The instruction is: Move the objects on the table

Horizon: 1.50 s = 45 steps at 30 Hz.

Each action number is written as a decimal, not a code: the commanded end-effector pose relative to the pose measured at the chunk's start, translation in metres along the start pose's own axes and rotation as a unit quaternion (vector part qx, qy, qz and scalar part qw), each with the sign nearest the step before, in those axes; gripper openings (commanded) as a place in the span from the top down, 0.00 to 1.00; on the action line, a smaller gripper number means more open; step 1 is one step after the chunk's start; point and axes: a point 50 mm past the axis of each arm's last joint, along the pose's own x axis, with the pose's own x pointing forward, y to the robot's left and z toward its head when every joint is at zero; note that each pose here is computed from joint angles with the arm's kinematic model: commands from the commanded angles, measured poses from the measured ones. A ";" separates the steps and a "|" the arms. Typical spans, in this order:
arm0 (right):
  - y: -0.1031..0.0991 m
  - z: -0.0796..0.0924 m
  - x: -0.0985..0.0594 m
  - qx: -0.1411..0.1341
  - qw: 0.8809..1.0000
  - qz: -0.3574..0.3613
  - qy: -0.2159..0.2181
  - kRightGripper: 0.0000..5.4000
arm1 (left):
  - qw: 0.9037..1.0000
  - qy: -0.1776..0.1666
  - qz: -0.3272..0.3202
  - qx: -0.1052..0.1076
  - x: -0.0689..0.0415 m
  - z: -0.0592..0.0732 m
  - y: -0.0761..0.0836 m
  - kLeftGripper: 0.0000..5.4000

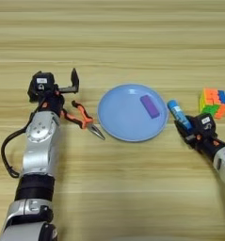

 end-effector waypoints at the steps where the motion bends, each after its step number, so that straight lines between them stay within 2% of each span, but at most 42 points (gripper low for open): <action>1: 0.001 -0.013 -0.005 0.016 0.999 -0.008 0.028 0.74 | 1.000 0.000 0.000 0.000 0.002 0.002 0.001 0.00; 12: -0.004 -0.002 -0.005 0.019 0.999 -0.029 0.001 0.74 | 1.000 0.001 -0.001 -0.001 0.003 0.001 0.000 0.00; 15: -0.007 0.002 -0.006 0.013 0.999 -0.041 -0.007 0.74 | 1.000 0.001 0.001 -0.001 0.003 0.001 0.001 0.00; 27: 0.003 0.034 -0.009 -0.010 0.997 -0.039 -0.073 0.74 | 1.000 0.001 -0.001 0.000 0.002 0.000 0.001 0.00; 33: 0.016 0.050 -0.005 -0.024 0.995 -0.015 -0.095 0.74 | 1.000 0.001 -0.002 0.000 0.001 0.000 0.001 0.00; 40: 0.041 0.064 0.010 -0.036 0.993 0.040 -0.108 0.74 | 1.000 0.003 -0.003 0.000 0.001 0.000 0.001 0.00; 45: 0.060 0.068 0.022 -0.044 0.991 0.079 -0.102 0.74 | 1.000 0.003 -0.002 -0.001 0.001 -0.001 0.001 0.00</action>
